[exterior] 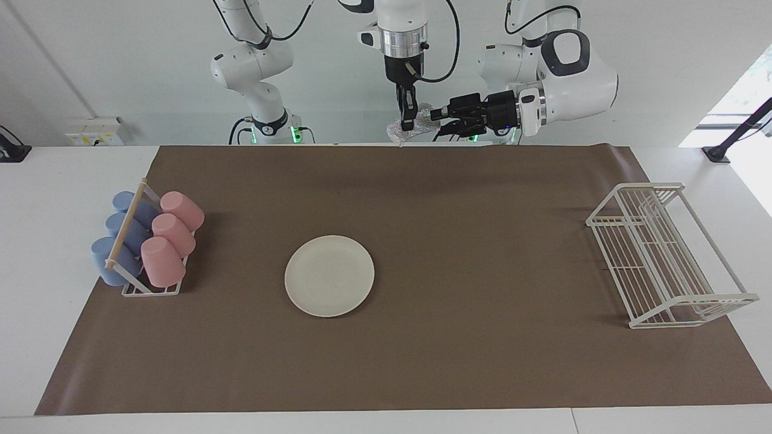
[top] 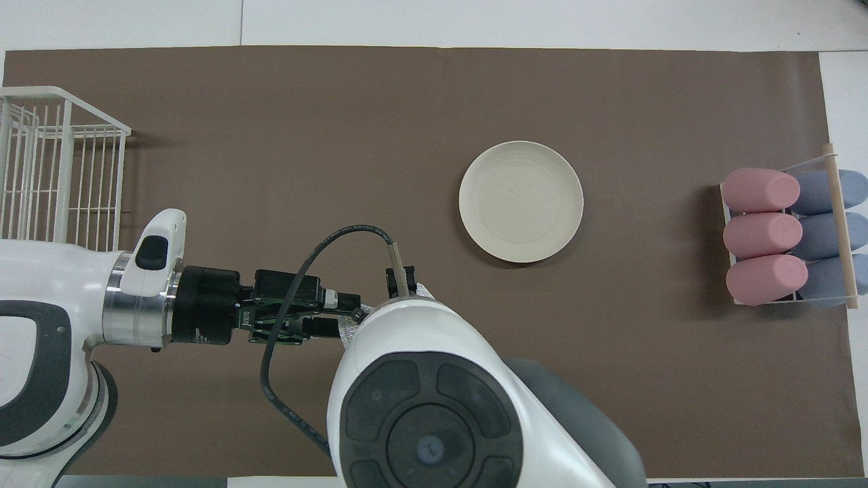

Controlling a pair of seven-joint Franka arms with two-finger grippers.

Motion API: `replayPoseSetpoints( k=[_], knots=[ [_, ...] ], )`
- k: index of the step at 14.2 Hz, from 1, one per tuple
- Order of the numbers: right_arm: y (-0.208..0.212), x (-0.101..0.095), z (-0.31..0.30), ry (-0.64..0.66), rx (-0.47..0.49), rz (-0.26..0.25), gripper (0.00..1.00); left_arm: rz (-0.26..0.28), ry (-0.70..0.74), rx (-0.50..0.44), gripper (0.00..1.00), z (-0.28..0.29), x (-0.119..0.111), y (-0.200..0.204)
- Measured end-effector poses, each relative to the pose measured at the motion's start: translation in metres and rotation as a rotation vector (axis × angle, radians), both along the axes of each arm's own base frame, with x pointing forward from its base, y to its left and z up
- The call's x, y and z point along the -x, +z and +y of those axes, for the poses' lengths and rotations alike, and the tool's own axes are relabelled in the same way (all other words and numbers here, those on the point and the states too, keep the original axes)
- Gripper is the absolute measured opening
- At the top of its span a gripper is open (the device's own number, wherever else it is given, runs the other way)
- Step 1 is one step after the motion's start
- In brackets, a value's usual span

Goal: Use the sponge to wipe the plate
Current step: 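Grasp the scrubber with the left gripper while the right gripper releases, then carry the scrubber back to the wire rack with the left gripper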

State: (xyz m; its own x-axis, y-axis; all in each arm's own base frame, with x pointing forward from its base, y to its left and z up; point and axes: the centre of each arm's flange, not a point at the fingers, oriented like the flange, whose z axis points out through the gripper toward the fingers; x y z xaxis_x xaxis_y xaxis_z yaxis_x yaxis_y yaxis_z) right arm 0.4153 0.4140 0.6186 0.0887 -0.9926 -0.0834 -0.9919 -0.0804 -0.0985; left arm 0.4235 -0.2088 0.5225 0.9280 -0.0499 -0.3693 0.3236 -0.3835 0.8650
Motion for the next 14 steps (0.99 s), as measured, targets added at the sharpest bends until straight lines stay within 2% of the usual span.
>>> replayPoseSetpoints(
  k=[2,3,6,8,9,11,14],
  knots=[
    [-0.001,0.0,0.0,0.0,0.001,0.001,0.09,0.004,0.004,0.001,0.13,0.001,0.0,0.001],
    [-0.001,-0.001,0.0,0.0,0.001,0.002,0.09,0.01,0.006,0.0,0.05,0.001,0.001,0.002],
    [-0.002,-0.001,0.0,0.0,0.001,0.002,0.09,0.046,0.019,-0.007,0.05,0.001,0.001,0.002],
    [-0.001,-0.003,-0.002,-0.003,0.003,0.0,0.24,0.061,0.027,-0.009,0.05,0.002,0.0,0.002],
    [-0.001,-0.006,-0.005,-0.012,0.002,-0.001,0.39,0.065,0.029,-0.01,0.05,0.002,0.0,0.002],
    [0.004,-0.017,-0.019,-0.02,0.001,-0.009,0.59,0.07,0.032,-0.01,0.05,0.002,0.0,0.002],
    [0.012,-0.036,-0.056,0.121,0.035,-0.019,0.9,0.092,0.054,-0.014,0.05,0.009,-0.003,0.002]
  ],
)
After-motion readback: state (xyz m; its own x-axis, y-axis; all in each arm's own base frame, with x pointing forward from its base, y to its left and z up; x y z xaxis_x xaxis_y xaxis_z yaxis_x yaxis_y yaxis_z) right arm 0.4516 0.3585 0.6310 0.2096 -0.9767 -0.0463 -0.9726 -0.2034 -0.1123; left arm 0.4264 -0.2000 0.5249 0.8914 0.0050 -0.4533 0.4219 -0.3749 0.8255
